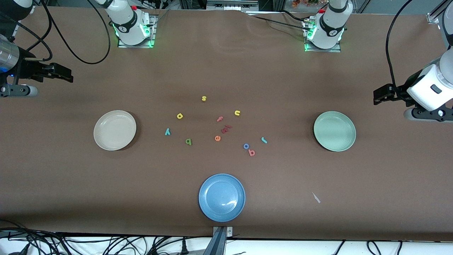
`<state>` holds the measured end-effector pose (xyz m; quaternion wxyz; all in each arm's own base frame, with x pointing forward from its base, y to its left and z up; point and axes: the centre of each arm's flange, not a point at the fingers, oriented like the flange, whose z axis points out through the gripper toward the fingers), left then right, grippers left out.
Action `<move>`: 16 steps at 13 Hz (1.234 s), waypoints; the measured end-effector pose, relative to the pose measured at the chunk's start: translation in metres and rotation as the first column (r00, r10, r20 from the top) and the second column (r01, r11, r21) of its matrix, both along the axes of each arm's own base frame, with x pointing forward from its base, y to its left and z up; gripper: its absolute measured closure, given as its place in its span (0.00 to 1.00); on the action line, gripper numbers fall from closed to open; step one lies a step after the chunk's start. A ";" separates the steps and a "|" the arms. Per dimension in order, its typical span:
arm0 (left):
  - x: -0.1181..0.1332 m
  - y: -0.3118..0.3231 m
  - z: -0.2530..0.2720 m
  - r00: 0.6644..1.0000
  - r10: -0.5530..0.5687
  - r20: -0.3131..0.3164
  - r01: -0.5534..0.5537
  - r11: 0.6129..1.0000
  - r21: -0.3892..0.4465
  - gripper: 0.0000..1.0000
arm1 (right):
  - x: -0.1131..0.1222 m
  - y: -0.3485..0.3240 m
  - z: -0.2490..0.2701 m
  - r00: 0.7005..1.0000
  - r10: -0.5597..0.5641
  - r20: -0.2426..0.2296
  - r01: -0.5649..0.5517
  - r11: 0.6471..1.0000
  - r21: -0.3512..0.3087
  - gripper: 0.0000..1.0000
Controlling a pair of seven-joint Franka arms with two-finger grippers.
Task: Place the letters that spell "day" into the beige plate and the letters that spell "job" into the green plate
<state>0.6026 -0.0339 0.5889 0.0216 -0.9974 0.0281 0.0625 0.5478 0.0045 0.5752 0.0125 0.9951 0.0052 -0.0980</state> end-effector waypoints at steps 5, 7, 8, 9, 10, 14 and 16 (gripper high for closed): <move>0.000 0.000 0.000 1.000 0.000 0.000 0.000 1.000 0.000 0.00 | 0.000 0.000 0.000 1.000 0.000 -0.001 0.000 1.000 0.000 0.00; 0.000 0.000 0.000 1.000 0.001 0.000 -0.001 1.000 0.000 0.00 | 0.000 0.000 -0.001 1.000 0.000 -0.002 0.000 1.000 0.000 0.00; 0.000 0.001 0.000 1.000 0.001 0.000 -0.001 1.000 0.000 0.00 | 0.000 0.000 -0.001 1.000 0.000 -0.003 0.000 1.000 0.000 0.00; 0.000 0.001 0.000 1.000 0.002 0.000 -0.002 1.000 0.000 0.00 | 0.000 0.000 -0.001 1.000 0.000 -0.004 0.000 1.000 0.000 0.00; 0.000 0.002 0.000 1.000 0.003 0.000 -0.003 1.000 0.000 0.00 | 0.000 0.000 -0.001 1.000 0.000 -0.005 0.000 1.000 0.000 0.00; 0.000 0.002 0.000 1.000 0.004 0.000 -0.004 1.000 0.000 0.00 | 0.000 0.000 -0.002 1.000 0.000 -0.006 0.000 1.000 0.000 0.00; 0.001 0.004 -0.001 1.000 0.007 -0.002 -0.007 1.000 0.001 0.00 | 0.001 0.000 -0.002 1.000 0.000 -0.007 0.000 1.000 0.000 0.00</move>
